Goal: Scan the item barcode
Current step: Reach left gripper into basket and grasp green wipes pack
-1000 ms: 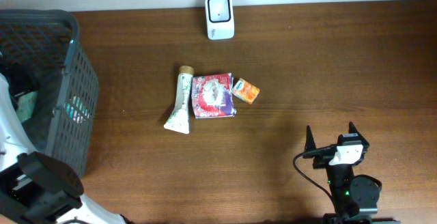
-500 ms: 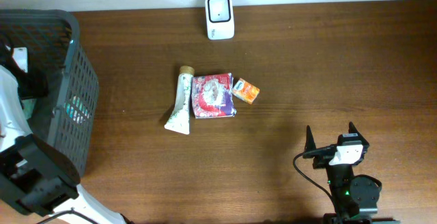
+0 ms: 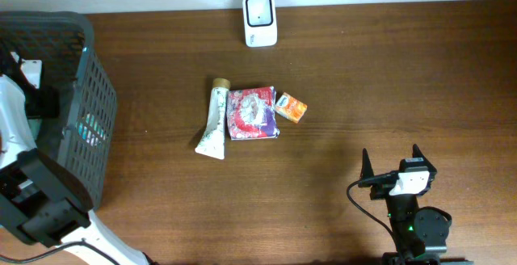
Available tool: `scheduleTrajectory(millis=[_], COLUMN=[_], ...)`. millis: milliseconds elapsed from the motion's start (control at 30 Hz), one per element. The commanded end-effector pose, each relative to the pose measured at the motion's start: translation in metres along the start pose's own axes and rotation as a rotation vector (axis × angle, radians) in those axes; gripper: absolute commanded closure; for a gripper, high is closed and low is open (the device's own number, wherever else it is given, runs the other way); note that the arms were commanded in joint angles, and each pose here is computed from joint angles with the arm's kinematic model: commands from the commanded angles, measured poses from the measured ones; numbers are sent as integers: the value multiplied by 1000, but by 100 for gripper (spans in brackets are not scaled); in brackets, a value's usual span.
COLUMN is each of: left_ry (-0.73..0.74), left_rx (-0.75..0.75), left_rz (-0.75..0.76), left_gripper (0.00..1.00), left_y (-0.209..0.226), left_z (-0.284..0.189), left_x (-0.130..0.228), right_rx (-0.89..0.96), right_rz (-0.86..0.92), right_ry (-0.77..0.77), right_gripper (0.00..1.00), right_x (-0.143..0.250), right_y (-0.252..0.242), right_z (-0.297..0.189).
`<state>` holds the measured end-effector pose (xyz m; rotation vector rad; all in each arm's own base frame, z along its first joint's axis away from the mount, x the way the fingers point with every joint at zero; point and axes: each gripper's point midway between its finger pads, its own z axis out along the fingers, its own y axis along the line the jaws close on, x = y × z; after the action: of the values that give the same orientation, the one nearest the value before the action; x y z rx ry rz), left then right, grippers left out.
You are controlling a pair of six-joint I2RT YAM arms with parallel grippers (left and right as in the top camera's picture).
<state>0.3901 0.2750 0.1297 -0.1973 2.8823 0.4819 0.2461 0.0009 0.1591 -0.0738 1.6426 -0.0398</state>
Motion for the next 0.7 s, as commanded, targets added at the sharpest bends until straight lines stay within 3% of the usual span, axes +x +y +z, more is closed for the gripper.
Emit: scheduleTrajectory(millis=[0, 100, 200, 233, 333, 600, 667], left_ry=[-15, -26, 38, 69, 121, 60, 23], left_rx=[-30, -36, -11, -45, -96, -142, -258], left_rz=[55, 65, 115, 118, 108, 92, 95], left_gripper=[32, 34, 35, 40, 40, 40, 42], left_y=[6, 7, -2, 3, 16, 24, 34], left_z=[7, 11, 42, 51, 73, 69, 54], left_x=[-6, -9, -1, 3, 12, -4, -22], right_rx=[3, 3, 3, 3, 3, 3, 3], right_rz=[11, 11, 11, 11, 11, 11, 11], right_ry=[4, 4, 4, 4, 4, 5, 4], right_gripper=[1, 1, 1, 1, 1, 1, 1], right_x=[3, 3, 3, 3, 3, 3, 3], right_y=[0, 0, 0, 0, 0, 0, 0], right_z=[0, 0, 0, 0, 0, 0, 0])
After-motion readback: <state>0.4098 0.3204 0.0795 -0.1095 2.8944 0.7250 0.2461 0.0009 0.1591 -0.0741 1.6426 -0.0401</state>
